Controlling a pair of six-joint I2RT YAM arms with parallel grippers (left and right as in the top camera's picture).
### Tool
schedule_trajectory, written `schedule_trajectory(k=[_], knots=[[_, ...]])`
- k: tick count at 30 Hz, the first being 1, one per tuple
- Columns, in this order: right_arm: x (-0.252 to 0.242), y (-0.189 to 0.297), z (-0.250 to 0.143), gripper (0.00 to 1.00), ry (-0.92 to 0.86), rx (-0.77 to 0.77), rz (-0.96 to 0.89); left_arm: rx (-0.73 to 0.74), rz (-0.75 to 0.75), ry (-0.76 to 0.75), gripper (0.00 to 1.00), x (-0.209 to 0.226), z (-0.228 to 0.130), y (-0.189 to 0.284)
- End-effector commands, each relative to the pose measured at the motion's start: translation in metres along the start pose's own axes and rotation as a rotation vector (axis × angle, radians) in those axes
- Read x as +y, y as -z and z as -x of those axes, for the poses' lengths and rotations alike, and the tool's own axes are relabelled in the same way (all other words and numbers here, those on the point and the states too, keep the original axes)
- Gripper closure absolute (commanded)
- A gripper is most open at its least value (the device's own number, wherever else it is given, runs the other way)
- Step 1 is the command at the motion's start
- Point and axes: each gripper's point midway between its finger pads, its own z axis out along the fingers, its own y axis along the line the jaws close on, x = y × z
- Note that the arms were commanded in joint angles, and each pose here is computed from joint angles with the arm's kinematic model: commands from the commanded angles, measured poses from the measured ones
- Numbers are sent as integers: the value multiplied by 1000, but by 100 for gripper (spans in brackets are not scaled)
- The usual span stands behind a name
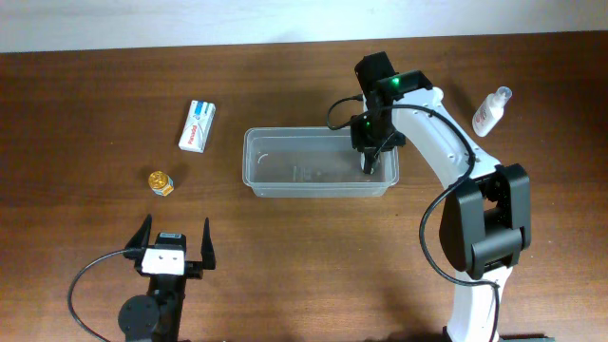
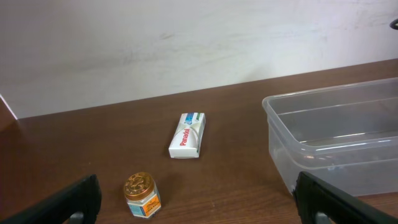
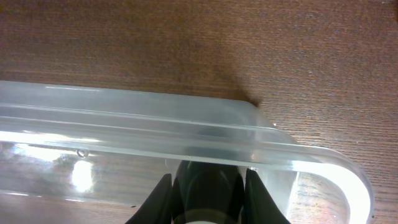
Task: Pack container
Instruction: 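Lower the dark bottle into the container's right end and release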
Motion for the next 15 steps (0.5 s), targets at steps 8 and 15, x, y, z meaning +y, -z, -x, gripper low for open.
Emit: schedule_trajectory(k=[8, 15], knots=[[-5, 2, 1, 77, -4, -15, -38, 2, 11, -16, 1, 2, -2, 0], [-11, 2, 2, 71, -17, -13, -40, 2, 11, -16, 1, 2, -2, 0]])
